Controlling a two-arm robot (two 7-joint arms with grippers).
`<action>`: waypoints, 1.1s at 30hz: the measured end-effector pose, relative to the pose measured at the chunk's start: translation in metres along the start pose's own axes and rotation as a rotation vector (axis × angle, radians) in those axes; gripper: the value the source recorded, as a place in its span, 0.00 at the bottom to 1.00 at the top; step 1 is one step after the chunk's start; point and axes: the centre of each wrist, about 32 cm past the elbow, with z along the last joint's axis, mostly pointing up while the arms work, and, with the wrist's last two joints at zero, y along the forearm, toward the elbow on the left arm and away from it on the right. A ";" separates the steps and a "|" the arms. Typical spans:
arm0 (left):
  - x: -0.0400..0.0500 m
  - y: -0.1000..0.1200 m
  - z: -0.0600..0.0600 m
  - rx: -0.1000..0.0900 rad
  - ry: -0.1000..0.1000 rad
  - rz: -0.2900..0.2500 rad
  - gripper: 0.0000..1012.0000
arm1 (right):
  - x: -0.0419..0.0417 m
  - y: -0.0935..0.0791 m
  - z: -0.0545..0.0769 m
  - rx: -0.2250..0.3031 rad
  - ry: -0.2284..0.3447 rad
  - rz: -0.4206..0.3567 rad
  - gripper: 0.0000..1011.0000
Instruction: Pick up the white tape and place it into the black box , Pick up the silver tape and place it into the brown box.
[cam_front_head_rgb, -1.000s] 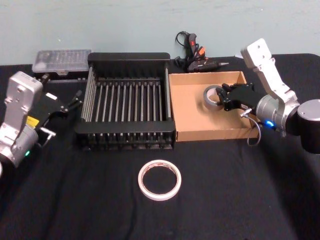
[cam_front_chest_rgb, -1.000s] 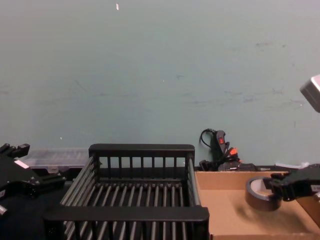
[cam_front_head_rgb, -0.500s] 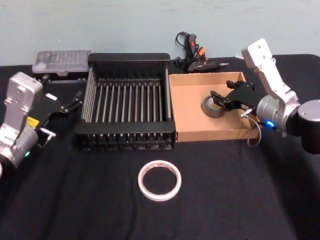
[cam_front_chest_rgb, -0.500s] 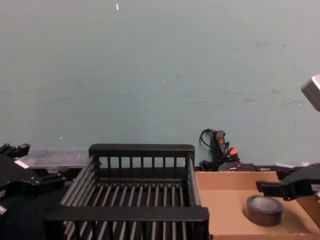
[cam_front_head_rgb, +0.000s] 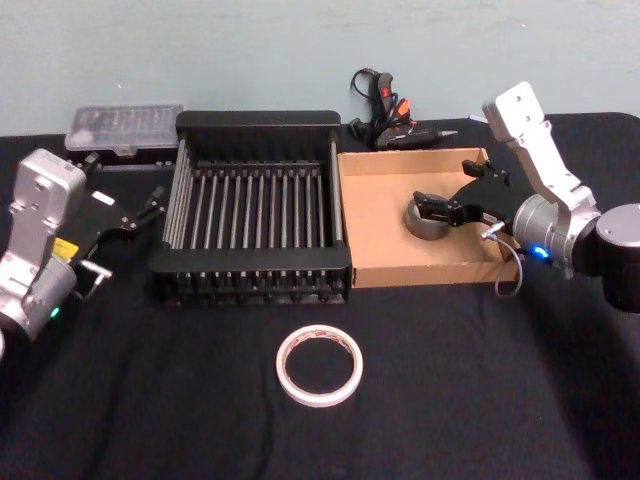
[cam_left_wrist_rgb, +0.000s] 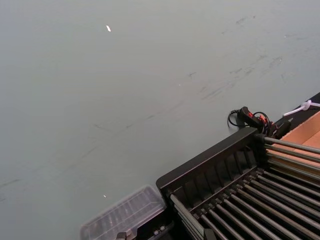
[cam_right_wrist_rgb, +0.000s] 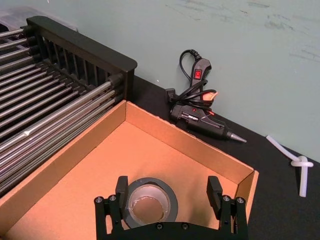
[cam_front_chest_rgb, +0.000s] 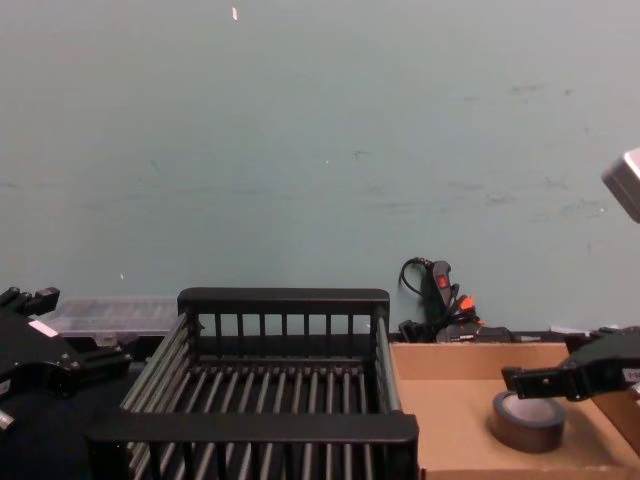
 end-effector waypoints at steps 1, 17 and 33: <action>0.0000 0.000 0.000 0.000 0.000 0.000 0.99 | 0.0000 0.000 0.000 0.001 0.002 0.001 0.99; 0.0000 0.000 0.000 0.000 0.000 0.000 0.99 | -0.0110 -0.035 0.014 -0.015 0.057 0.077 0.99; 0.0000 0.000 0.000 0.000 0.000 0.000 0.99 | -0.0384 -0.078 0.019 -0.084 0.074 0.188 0.99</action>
